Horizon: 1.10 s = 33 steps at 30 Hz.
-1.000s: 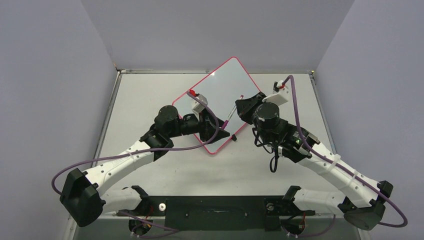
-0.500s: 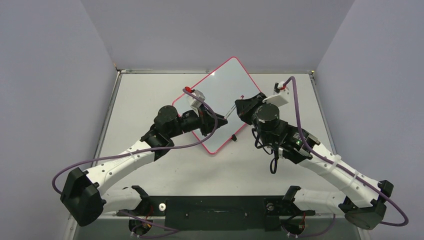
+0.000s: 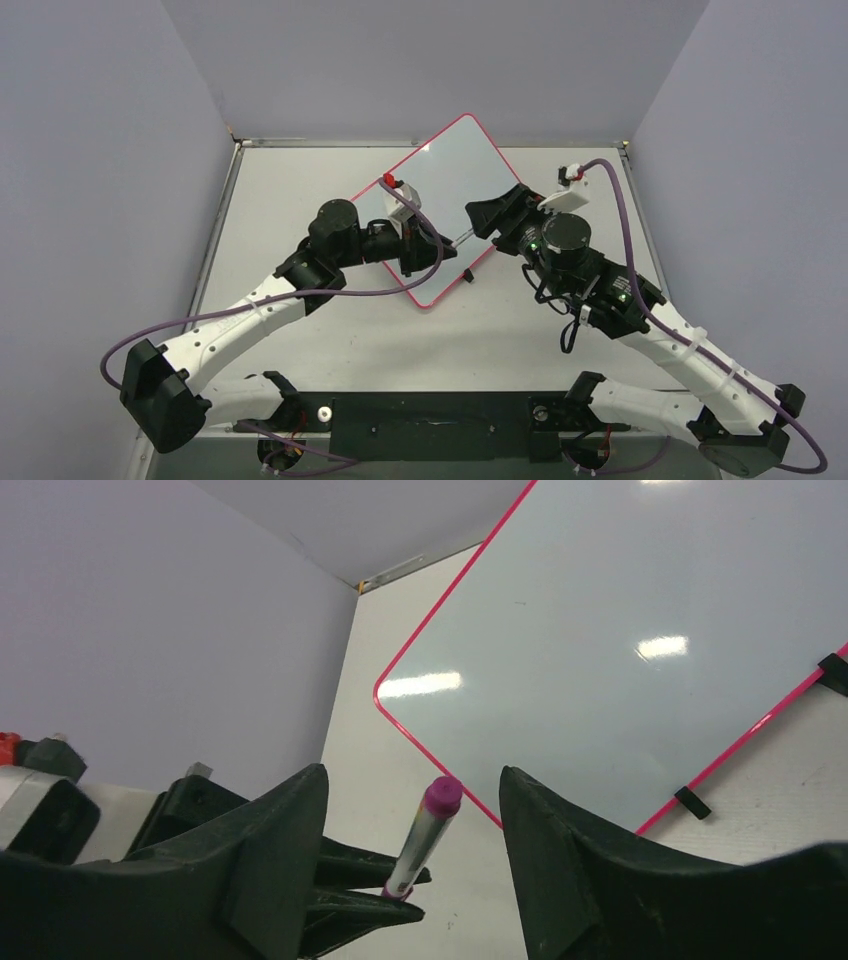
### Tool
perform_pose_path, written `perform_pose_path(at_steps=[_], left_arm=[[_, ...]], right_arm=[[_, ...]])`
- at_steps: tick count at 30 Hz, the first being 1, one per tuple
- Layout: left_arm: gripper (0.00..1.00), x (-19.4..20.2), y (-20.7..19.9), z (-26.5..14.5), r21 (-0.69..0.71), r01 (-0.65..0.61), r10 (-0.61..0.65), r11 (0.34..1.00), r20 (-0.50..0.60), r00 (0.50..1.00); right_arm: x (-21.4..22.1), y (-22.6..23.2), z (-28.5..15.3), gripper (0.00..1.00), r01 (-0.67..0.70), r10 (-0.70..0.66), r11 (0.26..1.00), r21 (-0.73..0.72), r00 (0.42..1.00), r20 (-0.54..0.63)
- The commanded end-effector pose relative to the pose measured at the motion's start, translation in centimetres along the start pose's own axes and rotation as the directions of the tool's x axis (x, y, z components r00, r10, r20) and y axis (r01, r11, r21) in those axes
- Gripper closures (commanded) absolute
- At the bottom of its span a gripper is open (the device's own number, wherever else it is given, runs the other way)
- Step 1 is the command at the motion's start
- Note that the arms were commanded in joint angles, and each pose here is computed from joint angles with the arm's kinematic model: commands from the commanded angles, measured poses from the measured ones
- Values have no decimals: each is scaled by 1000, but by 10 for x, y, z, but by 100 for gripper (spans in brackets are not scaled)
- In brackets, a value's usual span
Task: Write a sentence on the whiteboard
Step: Open the whiteboard marker at the center of the board.
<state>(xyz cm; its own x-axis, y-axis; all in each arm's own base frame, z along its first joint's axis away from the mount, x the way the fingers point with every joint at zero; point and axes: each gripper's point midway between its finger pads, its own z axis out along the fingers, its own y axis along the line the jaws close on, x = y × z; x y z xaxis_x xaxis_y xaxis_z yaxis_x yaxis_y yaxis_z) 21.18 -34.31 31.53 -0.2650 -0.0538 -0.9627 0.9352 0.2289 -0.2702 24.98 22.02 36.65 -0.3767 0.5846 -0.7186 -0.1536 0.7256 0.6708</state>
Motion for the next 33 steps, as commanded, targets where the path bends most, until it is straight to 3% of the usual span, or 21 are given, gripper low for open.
perform_pose_path(at_steps=[1,6,15,24,30,33], left_arm=[[100,-24,-34,-10,145,-137,139,980,2,990],[100,-34,-43,-12,183,-188,189,965,12,982],[100,-39,-46,-9,229,-235,243,945,-10,970],[100,-35,-42,-11,230,-262,279,937,-43,959],[100,-36,-38,-15,224,-272,290,936,-52,956],[100,-38,-36,-16,224,-273,291,935,-51,955]], right_arm=[[18,4,-3,43,39,-54,993,-115,990,-128],[43,12,-10,49,44,-112,967,-249,958,-264],[56,35,-33,63,61,-219,896,-439,923,-318],[64,41,-39,80,41,-236,870,-492,909,-342],[65,47,-47,80,31,-258,840,-541,901,-349],[63,46,-51,73,31,-266,830,-557,899,-347]])
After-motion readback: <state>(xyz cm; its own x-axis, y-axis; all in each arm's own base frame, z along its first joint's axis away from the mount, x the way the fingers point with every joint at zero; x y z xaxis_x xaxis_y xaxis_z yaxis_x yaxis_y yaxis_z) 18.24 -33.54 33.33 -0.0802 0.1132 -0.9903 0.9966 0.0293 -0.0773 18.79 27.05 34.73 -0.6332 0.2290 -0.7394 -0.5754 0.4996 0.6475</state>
